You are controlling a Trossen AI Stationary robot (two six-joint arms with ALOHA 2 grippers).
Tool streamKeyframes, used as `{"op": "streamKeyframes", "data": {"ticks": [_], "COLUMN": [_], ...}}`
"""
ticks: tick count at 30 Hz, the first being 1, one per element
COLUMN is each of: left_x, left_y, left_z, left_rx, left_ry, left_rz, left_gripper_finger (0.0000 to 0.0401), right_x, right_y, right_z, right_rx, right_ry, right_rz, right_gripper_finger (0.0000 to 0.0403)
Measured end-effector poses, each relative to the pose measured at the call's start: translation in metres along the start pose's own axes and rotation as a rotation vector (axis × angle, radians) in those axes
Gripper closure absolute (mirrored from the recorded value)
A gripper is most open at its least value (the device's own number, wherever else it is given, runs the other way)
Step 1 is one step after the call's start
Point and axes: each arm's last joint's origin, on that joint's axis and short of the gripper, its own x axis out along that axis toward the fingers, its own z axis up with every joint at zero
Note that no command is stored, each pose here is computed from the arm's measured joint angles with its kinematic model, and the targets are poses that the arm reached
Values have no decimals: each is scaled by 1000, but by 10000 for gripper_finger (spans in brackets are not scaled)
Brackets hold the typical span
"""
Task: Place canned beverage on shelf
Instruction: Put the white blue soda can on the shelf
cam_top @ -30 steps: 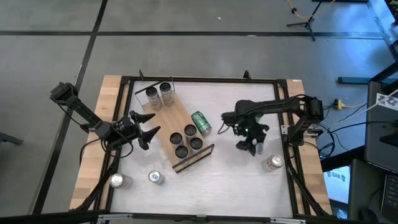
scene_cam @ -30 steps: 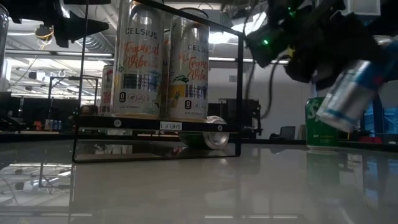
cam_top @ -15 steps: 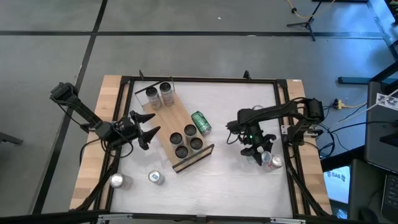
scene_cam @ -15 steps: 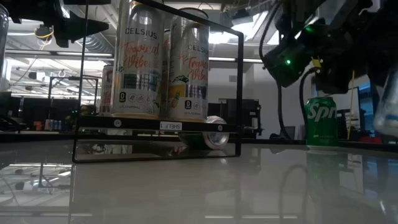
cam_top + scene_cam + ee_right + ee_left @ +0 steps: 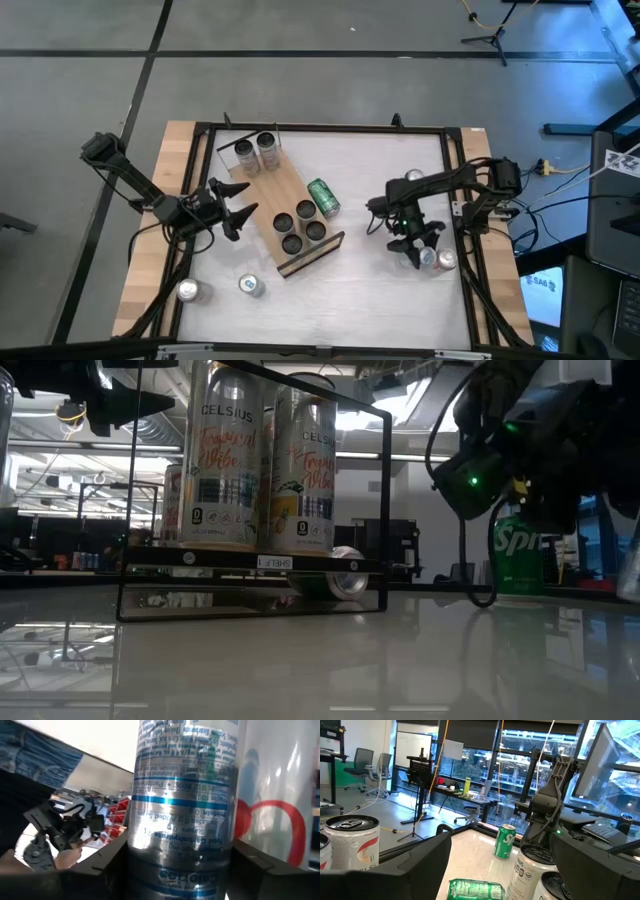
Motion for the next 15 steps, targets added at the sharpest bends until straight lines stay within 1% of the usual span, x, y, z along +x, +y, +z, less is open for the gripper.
{"op": "streamKeyframes", "data": {"ticks": [3, 15], "left_x": [0, 0], "left_y": [0, 0], "left_z": [-1, -1], "left_rx": [6, 10], "left_ry": [3, 5], "left_rz": [-1, -3], "left_gripper_finger": [69, 69], "right_x": [3, 3], "right_y": [-3, -3], "right_z": [4, 5], "right_rx": [6, -3], "right_ry": [-2, -8], "right_rz": [18, 21], "right_gripper_finger": [162, 161]}}
